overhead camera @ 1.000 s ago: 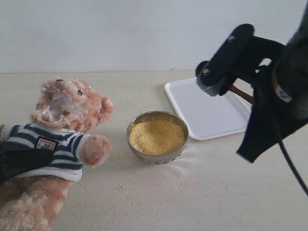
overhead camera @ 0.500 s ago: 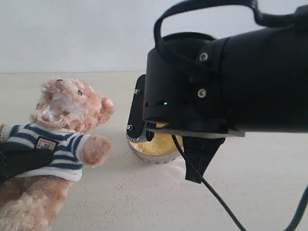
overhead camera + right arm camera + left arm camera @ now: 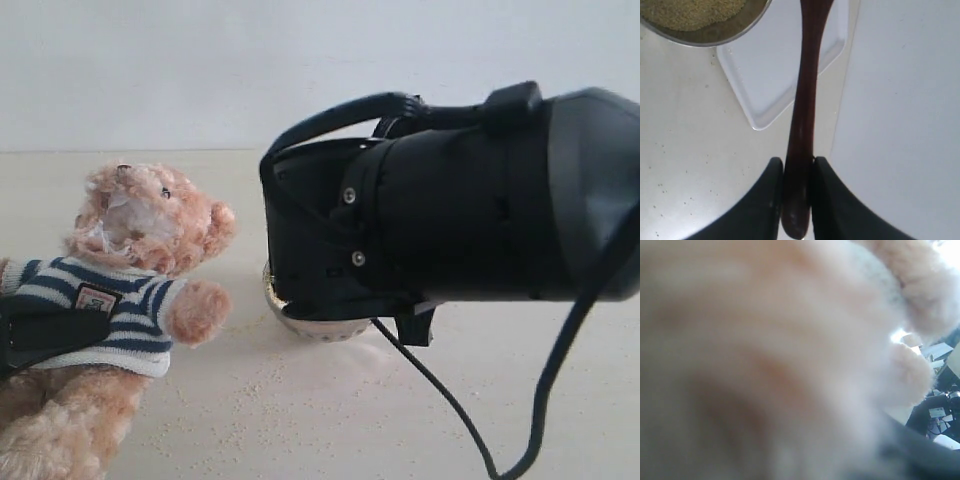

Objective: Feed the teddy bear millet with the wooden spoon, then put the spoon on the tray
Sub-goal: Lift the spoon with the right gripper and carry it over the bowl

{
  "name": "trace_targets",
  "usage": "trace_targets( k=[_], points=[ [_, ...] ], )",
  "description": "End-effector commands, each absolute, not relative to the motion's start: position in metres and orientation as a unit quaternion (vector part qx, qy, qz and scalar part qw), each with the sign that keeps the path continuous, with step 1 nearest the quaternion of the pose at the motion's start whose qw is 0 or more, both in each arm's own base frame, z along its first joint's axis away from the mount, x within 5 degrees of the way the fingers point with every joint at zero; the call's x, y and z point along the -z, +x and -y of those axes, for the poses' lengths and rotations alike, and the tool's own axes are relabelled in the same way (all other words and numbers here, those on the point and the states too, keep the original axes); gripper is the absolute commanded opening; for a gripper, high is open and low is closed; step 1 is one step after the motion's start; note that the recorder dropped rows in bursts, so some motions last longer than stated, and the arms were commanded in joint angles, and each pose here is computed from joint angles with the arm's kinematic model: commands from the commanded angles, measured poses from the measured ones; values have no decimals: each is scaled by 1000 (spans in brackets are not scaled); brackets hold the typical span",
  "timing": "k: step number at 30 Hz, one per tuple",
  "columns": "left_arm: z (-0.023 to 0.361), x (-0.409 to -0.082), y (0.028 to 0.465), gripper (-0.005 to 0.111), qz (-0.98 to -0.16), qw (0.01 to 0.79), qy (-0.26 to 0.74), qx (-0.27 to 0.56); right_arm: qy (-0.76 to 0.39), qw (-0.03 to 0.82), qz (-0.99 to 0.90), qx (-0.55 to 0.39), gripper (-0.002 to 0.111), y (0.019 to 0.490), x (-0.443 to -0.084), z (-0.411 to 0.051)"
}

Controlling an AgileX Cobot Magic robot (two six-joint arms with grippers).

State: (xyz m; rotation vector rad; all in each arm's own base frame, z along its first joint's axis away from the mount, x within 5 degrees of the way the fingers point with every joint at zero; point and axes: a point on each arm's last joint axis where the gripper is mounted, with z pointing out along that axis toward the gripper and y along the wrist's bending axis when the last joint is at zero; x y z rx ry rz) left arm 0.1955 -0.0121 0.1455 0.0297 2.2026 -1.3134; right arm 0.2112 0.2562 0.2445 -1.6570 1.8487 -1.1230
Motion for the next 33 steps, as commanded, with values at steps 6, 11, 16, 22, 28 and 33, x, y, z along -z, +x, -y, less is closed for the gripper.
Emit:
trace_targets(
  k=[6,11,16,22,28,33],
  points=[
    [12,-150,198,5,-812,296,14,502,-598,174,-656,427,1,222,-215,-261],
    [12,-150,198,5,-812,296,14,502,-595,164,-658,431,1,223,-203,-263],
    [12,-150,198,5,-812,296,14,502,-597,162,-655,433,1,223,-200,-263],
    [12,-150,198,5,-812,296,14,502,-583,163,-669,431,1,224,-192,-265],
    [12,-150,198,5,-812,296,14,502,-592,138,-662,439,1,219,-180,-256],
    [12,-150,198,5,-812,296,14,502,-593,131,-662,438,1,218,-177,-254]
  ],
)
